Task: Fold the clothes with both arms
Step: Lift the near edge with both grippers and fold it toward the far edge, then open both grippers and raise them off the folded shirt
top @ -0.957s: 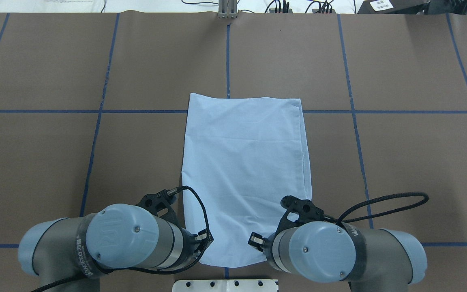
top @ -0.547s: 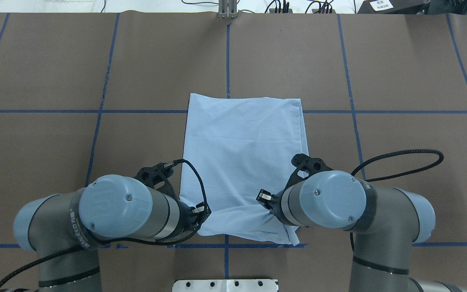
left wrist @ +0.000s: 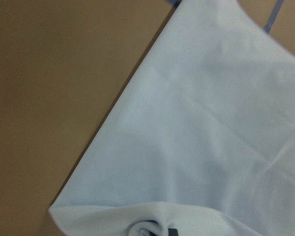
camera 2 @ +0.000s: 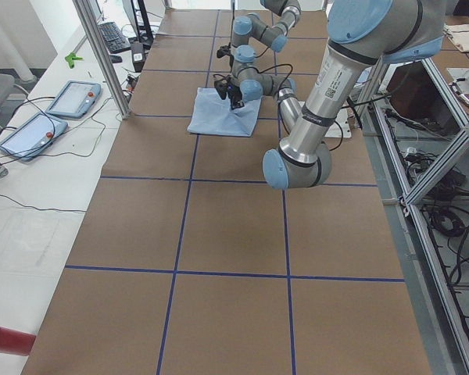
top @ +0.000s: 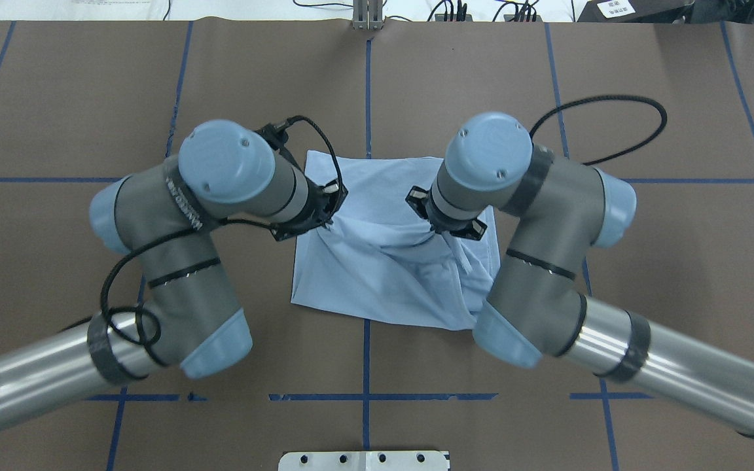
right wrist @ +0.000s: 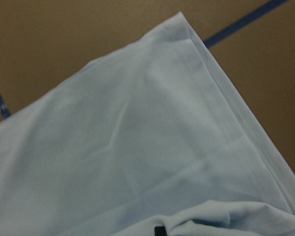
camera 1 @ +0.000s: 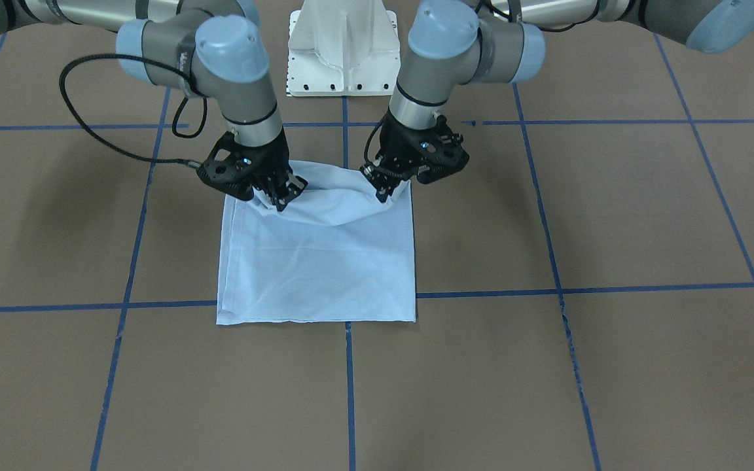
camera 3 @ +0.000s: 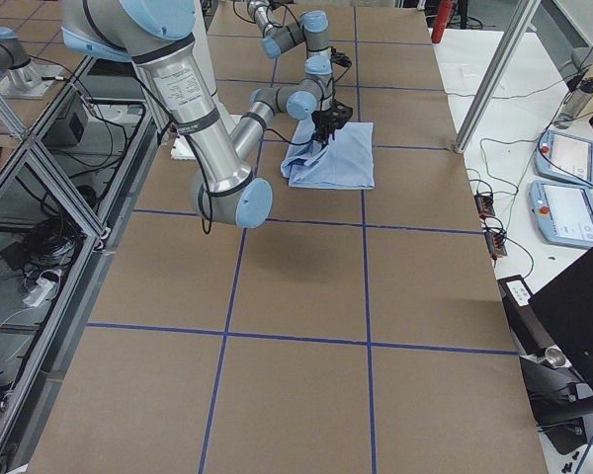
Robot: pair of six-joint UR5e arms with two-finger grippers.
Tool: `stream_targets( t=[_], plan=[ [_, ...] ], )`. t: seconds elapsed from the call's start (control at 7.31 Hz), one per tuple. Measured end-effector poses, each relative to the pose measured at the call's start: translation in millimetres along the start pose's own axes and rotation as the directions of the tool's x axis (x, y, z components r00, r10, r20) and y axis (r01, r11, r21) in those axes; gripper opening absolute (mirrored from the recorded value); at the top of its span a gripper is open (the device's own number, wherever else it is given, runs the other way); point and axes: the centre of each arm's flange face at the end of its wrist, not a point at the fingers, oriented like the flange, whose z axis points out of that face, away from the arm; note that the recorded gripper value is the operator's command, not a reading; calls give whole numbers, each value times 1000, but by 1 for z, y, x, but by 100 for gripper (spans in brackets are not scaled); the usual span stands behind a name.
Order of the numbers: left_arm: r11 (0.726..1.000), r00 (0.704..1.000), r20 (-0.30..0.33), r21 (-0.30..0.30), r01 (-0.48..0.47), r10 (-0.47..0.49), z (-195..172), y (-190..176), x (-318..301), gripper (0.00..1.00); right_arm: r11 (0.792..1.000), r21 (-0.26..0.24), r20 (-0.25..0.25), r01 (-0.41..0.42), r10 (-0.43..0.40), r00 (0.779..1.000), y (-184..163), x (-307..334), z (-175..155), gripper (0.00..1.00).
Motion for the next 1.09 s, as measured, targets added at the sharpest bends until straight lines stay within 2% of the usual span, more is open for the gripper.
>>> stream_targets(
  t=[0.14, 0.27, 0.41, 0.55, 0.82, 1.09],
  plan=[
    [999, 1000, -2, 45, 21, -21, 28, -57, 7, 99, 1000, 10, -35, 8, -8, 999, -52, -24, 17, 99],
    [996, 1000, -8, 89, 21, -20, 53, -104, 3, 100, 999, 27, -37, 33, -32, 999, -99, -33, 36, 100],
    [992, 1000, -26, 125, -8, 12, 67, -130, 1, 100, 995, 47, -23, 87, -86, 996, -136, -34, 51, 100],
    [989, 998, -42, 147, -30, 36, 69, -139, 4, 100, 990, 60, -10, 129, -129, 992, -156, -36, 53, 100],
    [987, 997, -59, 155, -46, 56, 67, -141, 12, 100, 983, 70, 8, 167, -168, 986, -165, -45, 46, 100],
    [988, 995, -77, 150, -44, 56, 59, -136, 24, 97, 971, 70, 6, 226, -227, 974, -167, -47, 42, 100]
  ],
)
